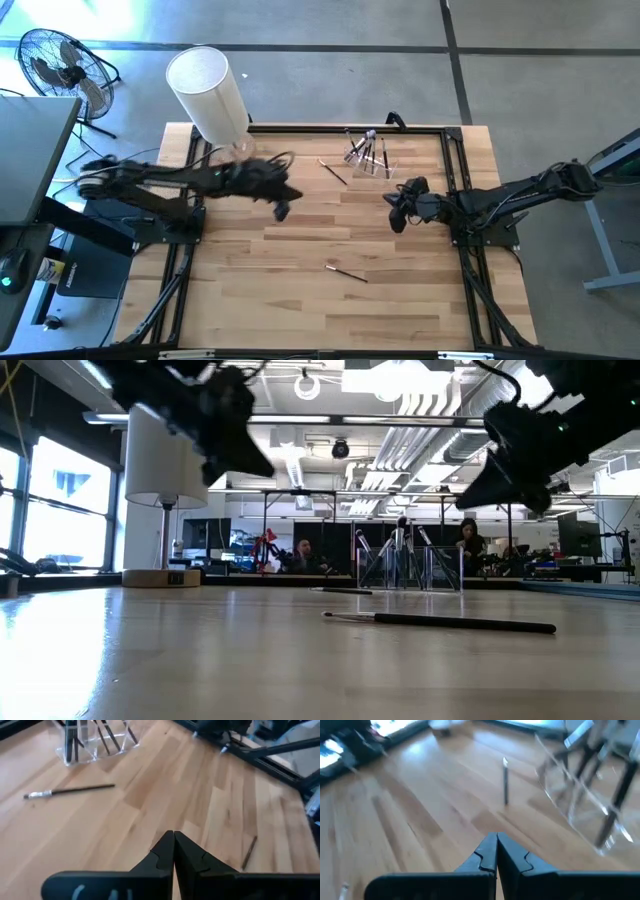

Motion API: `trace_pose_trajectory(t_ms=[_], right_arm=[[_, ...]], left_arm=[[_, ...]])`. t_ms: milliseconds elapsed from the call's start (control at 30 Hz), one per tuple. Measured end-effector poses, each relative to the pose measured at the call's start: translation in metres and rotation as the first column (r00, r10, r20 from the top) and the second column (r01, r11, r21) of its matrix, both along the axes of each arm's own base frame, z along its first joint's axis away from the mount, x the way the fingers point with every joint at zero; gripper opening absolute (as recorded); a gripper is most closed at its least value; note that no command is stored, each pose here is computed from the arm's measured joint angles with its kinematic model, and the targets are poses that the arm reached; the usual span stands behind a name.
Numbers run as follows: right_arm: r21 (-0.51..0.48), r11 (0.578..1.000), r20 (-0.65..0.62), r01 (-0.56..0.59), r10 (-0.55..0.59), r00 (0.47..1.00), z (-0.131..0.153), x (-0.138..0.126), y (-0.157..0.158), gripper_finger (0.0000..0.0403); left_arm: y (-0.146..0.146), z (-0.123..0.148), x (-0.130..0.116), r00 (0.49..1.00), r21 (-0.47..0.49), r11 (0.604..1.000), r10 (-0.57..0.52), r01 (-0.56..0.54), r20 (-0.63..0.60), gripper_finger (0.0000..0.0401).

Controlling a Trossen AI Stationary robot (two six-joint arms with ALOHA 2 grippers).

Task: Pick & Place Makeup Brushes
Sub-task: Put the black makeup brush into the transparent organizer

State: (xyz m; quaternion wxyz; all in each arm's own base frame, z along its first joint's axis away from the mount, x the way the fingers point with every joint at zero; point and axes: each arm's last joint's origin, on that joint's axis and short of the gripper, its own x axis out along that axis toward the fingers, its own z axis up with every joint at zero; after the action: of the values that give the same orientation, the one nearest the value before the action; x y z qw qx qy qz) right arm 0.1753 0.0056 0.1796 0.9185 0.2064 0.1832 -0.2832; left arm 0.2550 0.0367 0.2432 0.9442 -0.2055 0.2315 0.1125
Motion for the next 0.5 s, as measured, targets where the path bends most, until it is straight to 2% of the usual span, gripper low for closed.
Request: trace_pose_trajectory(t_ms=[100, 167, 333, 500], right_arm=[[-0.033, 0.994, 0.077, -0.100, 0.103, 0.992, 0.011, 0.011, -0.004, 0.0000], [-0.043, 0.992, 0.079, -0.122, 0.125, 0.989, 0.022, 0.023, -0.009, 0.0000], [-0.097, 0.986, -0.085, -0.136, 0.128, 0.988, 0.049, 0.078, -0.034, 0.0000], [0.006, 0.986, -0.194, -0.169, 0.167, 0.967, 0.070, 0.146, -0.069, 0.0000]], left_arm=[[-0.014, -0.011, -0.028, 1.000, 0.022, 1.000, 0.001, -0.002, 0.020, 0.0001], [-0.021, -0.014, -0.045, 0.999, 0.036, 0.999, -0.004, 0.002, 0.045, 0.0000], [-0.025, -0.020, -0.082, 0.991, 0.056, 0.998, 0.014, -0.022, 0.130, 0.0000], [-0.026, -0.020, -0.104, 0.978, 0.069, 0.996, 0.042, -0.057, 0.204, 0.0000]])
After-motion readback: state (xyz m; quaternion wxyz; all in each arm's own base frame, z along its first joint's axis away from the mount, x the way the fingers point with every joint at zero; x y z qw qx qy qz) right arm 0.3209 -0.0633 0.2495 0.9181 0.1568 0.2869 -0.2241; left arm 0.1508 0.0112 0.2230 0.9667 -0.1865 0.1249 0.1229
